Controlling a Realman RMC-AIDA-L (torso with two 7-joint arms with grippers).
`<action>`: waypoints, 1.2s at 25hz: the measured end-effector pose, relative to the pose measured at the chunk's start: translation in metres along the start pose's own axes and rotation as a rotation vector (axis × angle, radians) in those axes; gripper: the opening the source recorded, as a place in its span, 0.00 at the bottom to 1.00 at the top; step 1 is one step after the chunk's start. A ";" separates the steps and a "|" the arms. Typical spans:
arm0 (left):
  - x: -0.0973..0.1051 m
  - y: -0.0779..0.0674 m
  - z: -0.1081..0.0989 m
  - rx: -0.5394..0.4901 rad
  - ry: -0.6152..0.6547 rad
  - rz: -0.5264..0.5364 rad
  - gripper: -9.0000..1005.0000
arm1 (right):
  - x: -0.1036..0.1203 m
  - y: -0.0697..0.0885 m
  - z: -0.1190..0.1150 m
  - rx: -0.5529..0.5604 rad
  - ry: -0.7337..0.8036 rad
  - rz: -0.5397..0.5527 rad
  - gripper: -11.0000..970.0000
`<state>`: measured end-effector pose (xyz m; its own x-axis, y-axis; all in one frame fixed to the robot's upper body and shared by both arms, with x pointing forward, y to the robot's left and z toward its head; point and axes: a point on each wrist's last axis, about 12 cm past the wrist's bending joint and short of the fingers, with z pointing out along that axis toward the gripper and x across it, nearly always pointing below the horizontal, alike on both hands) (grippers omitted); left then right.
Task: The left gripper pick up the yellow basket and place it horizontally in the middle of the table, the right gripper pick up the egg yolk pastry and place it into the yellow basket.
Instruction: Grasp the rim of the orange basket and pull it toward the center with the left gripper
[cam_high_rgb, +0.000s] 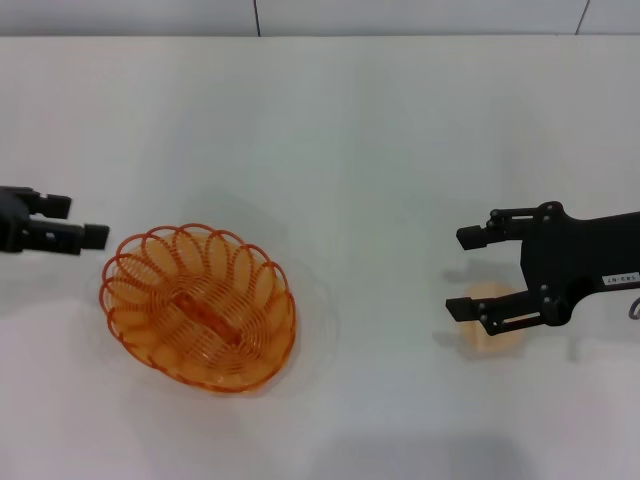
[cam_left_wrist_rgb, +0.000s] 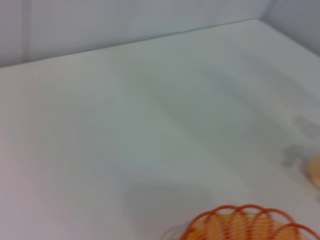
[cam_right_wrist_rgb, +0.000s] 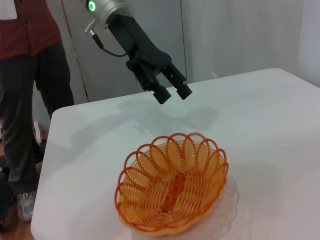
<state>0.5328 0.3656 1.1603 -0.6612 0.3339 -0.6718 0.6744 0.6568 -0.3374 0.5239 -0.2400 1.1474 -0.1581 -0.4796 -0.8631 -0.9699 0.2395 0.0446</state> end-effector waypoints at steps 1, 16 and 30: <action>-0.003 0.002 -0.001 -0.019 0.019 -0.040 0.86 | 0.000 0.000 0.000 -0.001 -0.003 0.000 0.84; -0.033 0.006 0.026 -0.153 0.342 -0.167 0.86 | -0.008 0.001 -0.001 -0.009 -0.034 -0.012 0.84; -0.044 0.006 0.062 -0.197 0.429 -0.073 0.86 | -0.007 0.001 0.000 -0.011 -0.035 0.000 0.84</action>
<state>0.5859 0.3130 1.1468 -0.8086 0.5040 -0.3036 0.5734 0.7907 -0.2146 0.5235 -0.2365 1.1538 -0.1517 -0.4493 -0.8804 -0.9719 0.2298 0.0502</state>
